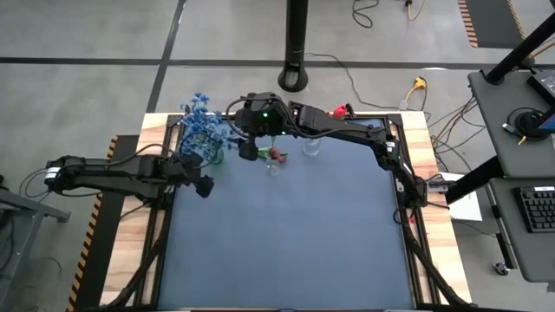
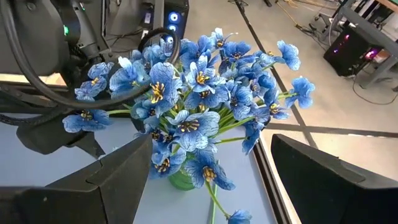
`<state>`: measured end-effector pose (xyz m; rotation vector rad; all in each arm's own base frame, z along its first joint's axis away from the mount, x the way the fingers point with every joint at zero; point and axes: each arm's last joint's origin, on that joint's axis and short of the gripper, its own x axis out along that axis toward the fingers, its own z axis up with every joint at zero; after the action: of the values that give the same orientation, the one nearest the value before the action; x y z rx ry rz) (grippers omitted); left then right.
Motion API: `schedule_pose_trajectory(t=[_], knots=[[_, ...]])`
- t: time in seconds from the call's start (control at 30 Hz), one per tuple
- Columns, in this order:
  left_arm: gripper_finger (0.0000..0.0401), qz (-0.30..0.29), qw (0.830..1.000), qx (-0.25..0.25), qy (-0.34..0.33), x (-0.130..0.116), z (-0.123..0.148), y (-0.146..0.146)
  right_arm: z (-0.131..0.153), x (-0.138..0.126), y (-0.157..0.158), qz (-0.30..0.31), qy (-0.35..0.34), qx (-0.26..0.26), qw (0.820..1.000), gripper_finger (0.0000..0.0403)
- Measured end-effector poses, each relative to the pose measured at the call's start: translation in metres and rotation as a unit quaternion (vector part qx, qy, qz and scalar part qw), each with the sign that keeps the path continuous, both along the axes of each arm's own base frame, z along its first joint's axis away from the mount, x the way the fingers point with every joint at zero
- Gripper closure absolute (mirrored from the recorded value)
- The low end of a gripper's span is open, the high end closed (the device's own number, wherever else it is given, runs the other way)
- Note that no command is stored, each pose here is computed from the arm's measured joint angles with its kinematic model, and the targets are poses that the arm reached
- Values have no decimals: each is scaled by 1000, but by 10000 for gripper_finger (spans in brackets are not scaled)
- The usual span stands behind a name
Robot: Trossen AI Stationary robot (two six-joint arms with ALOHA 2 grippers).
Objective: Sort flowers into vase by color
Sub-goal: Put the dark red tulip into the bottom transparent vase
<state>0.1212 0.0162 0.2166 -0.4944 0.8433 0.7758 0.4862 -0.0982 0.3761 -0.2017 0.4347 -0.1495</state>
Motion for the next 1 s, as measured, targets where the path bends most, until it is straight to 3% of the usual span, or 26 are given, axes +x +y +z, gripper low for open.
schedule_pose_trajectory(t=[0.6, 1.0], knots=[[66, -6, 999, -47, 26, -13, 31, -4, 25, -21, 8, -44, 1, 13, 999, 83], [66, -45, 991, -126, 22, -17, 51, -11, 34, -31, 9, -46, 1, 16, 999, 83]])
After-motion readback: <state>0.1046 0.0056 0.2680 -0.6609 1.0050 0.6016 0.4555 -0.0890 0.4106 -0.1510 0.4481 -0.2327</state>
